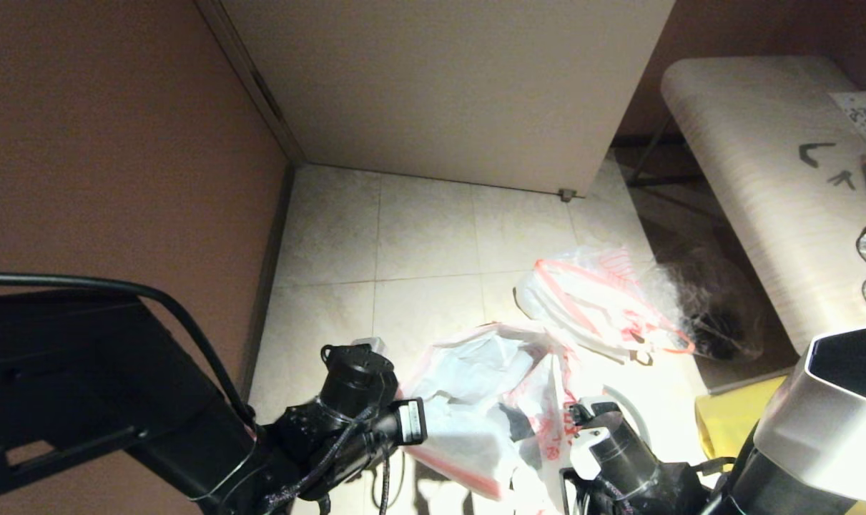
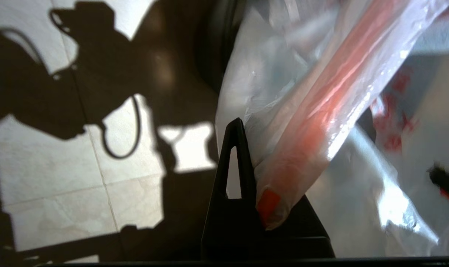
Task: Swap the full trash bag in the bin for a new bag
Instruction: Put the new garbage bag on the trash can
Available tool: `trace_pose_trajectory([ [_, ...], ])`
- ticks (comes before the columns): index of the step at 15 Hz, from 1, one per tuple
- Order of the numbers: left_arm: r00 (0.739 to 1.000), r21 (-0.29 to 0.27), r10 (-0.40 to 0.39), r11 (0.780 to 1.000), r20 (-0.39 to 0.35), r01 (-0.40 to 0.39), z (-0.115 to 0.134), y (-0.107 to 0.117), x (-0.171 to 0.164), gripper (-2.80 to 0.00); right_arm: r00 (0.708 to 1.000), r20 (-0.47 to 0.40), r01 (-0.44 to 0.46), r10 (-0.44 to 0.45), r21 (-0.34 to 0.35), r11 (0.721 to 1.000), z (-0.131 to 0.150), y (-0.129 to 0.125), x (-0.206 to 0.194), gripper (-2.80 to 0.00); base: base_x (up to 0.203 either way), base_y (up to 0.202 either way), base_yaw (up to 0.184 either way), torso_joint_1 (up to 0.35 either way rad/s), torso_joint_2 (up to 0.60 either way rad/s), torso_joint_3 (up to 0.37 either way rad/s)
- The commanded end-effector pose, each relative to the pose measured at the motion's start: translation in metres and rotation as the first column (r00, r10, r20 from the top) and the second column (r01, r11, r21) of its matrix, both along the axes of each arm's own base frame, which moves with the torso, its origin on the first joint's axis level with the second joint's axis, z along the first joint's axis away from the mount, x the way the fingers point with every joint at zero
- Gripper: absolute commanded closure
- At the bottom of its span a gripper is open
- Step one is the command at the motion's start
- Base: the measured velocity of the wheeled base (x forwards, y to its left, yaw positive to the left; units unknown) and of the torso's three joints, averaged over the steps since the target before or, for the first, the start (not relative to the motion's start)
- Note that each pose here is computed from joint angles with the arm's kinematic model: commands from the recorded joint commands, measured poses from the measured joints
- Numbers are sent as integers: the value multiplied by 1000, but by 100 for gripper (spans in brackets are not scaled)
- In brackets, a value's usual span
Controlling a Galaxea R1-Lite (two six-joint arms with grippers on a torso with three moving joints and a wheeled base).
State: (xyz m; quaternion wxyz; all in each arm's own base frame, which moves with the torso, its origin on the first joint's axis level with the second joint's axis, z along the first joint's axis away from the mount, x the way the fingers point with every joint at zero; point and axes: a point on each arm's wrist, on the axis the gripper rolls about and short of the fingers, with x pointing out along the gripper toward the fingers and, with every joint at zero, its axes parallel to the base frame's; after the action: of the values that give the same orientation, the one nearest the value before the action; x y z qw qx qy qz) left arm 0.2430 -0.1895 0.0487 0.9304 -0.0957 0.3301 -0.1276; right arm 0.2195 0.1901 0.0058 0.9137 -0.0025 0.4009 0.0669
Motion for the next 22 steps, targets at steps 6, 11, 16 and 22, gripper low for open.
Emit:
trace_pose_trajectory([
  [6, 993, 149, -73, 985, -92, 86, -62, -26, 12, 0, 997, -82, -20, 4, -190, 982, -63, -4, 33, 0, 0, 0, 0, 0, 0, 0],
  [11, 1000, 157, -23, 987, -3, 23, -55, -31, 40, 0, 998, 17, -53, 57, -171, 984, -69, 26, 75, 0, 0, 0, 0, 0, 0, 0],
  [16, 990, 175, 117, 976, 81, -130, -35, -1, 62, 0, 982, 165, -74, 92, -115, 991, -46, 55, 111, 0, 0, 0, 0, 0, 0, 0],
  [22, 939, 110, 270, 948, 213, -298, -9, 19, 94, 0, 967, 216, -106, 135, -143, 984, -18, 81, 147, 0, 0, 0, 0, 0, 0, 0],
])
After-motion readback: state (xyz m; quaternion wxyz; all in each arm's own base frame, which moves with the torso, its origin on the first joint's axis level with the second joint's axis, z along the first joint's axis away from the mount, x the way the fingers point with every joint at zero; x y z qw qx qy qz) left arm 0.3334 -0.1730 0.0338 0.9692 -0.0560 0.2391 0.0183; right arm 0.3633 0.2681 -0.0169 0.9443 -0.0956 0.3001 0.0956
